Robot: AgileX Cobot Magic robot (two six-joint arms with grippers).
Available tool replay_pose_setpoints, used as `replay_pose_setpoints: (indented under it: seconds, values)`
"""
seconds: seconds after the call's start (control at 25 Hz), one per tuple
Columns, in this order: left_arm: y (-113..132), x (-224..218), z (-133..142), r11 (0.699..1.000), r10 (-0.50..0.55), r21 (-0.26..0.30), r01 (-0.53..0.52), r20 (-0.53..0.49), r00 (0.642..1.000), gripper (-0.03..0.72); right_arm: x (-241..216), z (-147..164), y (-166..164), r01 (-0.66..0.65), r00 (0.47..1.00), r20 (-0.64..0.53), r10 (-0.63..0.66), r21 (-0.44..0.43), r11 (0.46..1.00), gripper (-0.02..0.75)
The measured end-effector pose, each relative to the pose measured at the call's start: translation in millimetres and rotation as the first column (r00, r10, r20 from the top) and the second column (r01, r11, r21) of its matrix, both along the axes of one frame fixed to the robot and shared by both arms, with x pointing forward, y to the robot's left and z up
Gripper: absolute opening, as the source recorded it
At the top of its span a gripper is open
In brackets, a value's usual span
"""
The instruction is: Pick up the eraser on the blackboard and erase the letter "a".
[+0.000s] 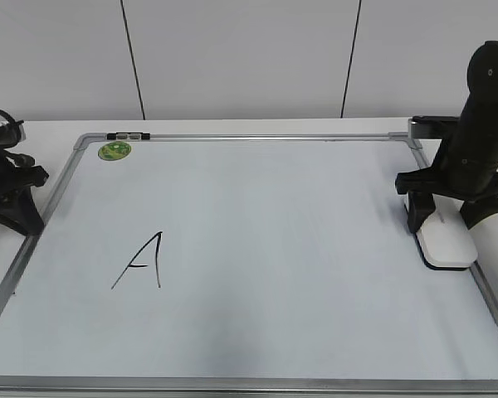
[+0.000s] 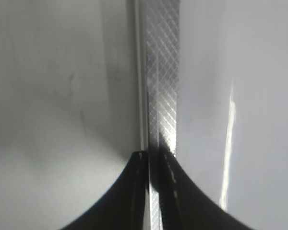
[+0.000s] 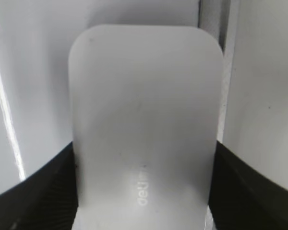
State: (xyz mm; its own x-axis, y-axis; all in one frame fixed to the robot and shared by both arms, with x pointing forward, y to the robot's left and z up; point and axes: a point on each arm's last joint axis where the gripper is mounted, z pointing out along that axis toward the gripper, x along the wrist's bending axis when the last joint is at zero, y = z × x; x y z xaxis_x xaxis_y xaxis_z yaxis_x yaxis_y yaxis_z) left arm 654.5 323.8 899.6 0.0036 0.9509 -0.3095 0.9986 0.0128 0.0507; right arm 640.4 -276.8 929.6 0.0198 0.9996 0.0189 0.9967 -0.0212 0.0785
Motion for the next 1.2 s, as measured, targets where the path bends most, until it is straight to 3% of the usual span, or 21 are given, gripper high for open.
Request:
replay_pose_setpoints:
  seconds: [0.16,0.32,0.64,0.76,1.0,1.2]
  values:
    - [0,0,0,1.000,0.000,0.000,0.000,0.000,1.000,0.045,0,-1,0,0.003,1.000,-0.001,-0.003,-0.001,1.000,0.539]
    - [0,0,0,1.000,0.000,0.000,0.000,0.000,1.000,0.050,2,-5,0,0.005,1.000,-0.003,-0.005,-0.003,1.000,0.601]
    - [0,0,0,1.000,0.000,0.000,0.000,0.000,1.000,0.090,14,28,0,-0.031,0.999,-0.022,0.031,-0.016,0.999,0.625]
    - [0,0,0,1.000,0.000,0.000,0.000,0.003,1.000,0.195,18,40,0,-0.050,0.998,-0.024,0.049,-0.017,0.999,0.625]
    - [1,9,15,1.000,-0.009,-0.001,0.009,0.039,0.999,0.507,18,48,0,-0.070,0.997,-0.025,0.069,-0.013,0.997,0.613]
    - [-1,13,64,1.000,0.010,-0.023,-0.009,0.039,0.999,0.559,8,82,3,-0.094,0.995,0.042,0.092,0.025,0.995,0.597]
